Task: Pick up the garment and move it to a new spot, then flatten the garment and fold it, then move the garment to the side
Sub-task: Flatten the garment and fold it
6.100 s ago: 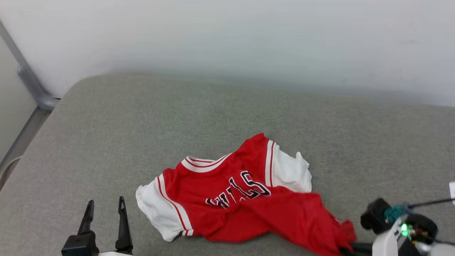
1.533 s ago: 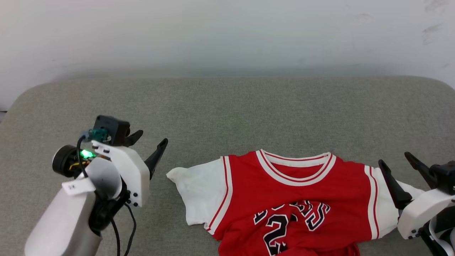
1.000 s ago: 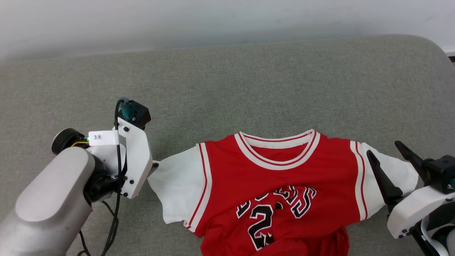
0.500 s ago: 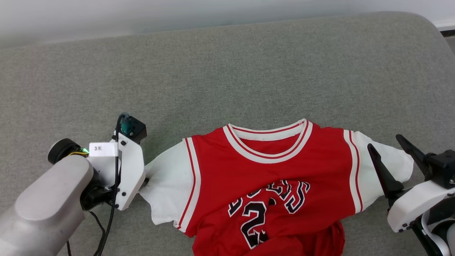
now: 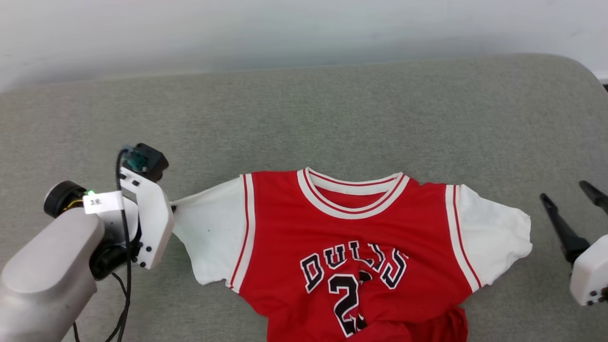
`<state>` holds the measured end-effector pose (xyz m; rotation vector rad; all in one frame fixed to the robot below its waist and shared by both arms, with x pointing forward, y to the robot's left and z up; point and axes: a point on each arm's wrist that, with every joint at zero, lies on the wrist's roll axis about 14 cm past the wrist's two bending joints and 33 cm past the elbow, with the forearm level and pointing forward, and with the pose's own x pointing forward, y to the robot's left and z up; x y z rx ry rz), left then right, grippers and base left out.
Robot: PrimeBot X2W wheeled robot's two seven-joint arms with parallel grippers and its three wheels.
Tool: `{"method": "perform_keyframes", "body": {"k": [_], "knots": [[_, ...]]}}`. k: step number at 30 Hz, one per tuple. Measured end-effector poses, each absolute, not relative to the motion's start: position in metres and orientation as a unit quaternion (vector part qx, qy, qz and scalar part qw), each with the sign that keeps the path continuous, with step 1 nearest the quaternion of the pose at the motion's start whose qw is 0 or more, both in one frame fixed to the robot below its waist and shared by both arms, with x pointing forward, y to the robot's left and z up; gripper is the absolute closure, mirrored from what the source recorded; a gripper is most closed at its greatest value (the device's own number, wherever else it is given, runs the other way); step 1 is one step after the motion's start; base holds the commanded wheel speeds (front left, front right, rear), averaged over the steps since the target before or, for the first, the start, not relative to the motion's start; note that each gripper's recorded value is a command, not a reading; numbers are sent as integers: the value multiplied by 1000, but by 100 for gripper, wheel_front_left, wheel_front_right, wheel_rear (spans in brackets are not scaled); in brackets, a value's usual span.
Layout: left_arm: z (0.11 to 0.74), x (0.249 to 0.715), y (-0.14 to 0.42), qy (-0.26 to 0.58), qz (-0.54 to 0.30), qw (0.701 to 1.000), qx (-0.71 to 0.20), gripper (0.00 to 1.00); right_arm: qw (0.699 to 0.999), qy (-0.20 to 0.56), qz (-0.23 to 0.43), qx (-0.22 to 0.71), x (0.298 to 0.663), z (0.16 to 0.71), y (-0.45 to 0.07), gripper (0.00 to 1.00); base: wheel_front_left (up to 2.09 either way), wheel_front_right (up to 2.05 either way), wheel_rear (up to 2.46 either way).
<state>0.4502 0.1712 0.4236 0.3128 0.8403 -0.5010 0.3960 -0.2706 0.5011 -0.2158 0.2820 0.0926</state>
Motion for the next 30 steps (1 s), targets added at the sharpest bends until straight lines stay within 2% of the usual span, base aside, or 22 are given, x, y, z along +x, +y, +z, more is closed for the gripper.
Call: {"method": "perform_keyframes", "body": {"k": [5, 9, 17, 25, 30], "knots": [[445, 451, 193, 370, -206, 895, 139, 100, 973, 178, 64, -132, 406, 509, -274, 0, 0, 0, 0], [455, 450, 203, 354, -194, 905, 133, 100, 952, 254, 94, -143, 411, 495, -269, 0, 0, 0, 0], [452, 455, 200, 345, -195, 909, 128, 100, 891, 406, 134, -153, 421, 456, -259, 0, 0, 0, 0], [441, 467, 197, 346, -199, 908, 127, 100, 842, 494, 159, -152, 433, 405, -241, 0, 0, 0, 0], [433, 472, 195, 349, -204, 906, 129, 100, 808, 544, 171, -147, 424, 368, -235, 0, 0, 0, 0]]}}
